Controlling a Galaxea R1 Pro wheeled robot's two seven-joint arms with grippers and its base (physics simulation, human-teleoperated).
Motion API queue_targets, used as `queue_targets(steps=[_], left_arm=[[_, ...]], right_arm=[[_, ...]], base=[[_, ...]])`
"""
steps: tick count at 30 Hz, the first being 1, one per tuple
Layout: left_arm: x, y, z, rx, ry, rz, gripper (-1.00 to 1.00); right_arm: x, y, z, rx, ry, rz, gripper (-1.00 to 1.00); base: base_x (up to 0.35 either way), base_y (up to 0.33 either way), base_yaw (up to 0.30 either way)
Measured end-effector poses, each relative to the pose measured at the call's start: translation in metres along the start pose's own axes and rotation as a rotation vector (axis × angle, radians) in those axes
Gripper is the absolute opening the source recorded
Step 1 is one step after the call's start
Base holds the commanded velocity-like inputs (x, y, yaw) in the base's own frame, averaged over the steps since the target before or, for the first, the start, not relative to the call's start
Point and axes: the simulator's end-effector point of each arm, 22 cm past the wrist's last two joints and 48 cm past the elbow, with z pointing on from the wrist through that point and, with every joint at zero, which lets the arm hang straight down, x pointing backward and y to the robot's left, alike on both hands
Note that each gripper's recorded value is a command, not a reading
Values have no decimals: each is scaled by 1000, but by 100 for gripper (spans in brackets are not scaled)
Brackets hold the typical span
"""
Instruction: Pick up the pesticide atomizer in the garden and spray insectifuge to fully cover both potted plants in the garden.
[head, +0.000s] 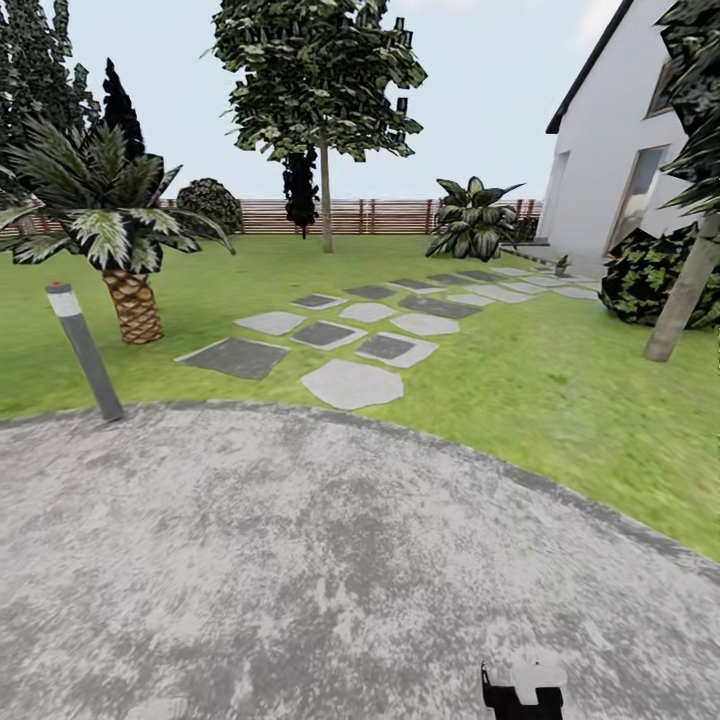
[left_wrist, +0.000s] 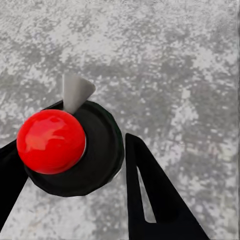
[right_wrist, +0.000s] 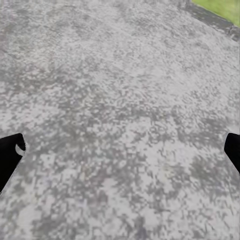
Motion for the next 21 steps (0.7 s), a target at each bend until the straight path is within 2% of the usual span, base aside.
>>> queue_targets(steps=[9,16,21], left_arm=[[3,0,0,-1,6,1,-100],[4,0,0,-1,8,2,-100],[4,0,1,-1,8,2,-100]], right_arm=[[3,3,0,-2,7,3,100],[4,3,0,-2,9,3,100],[4,2,0,-2,9,3,100]], base=[[340,0,-181],[340,0,-27],[340,0,-141]])
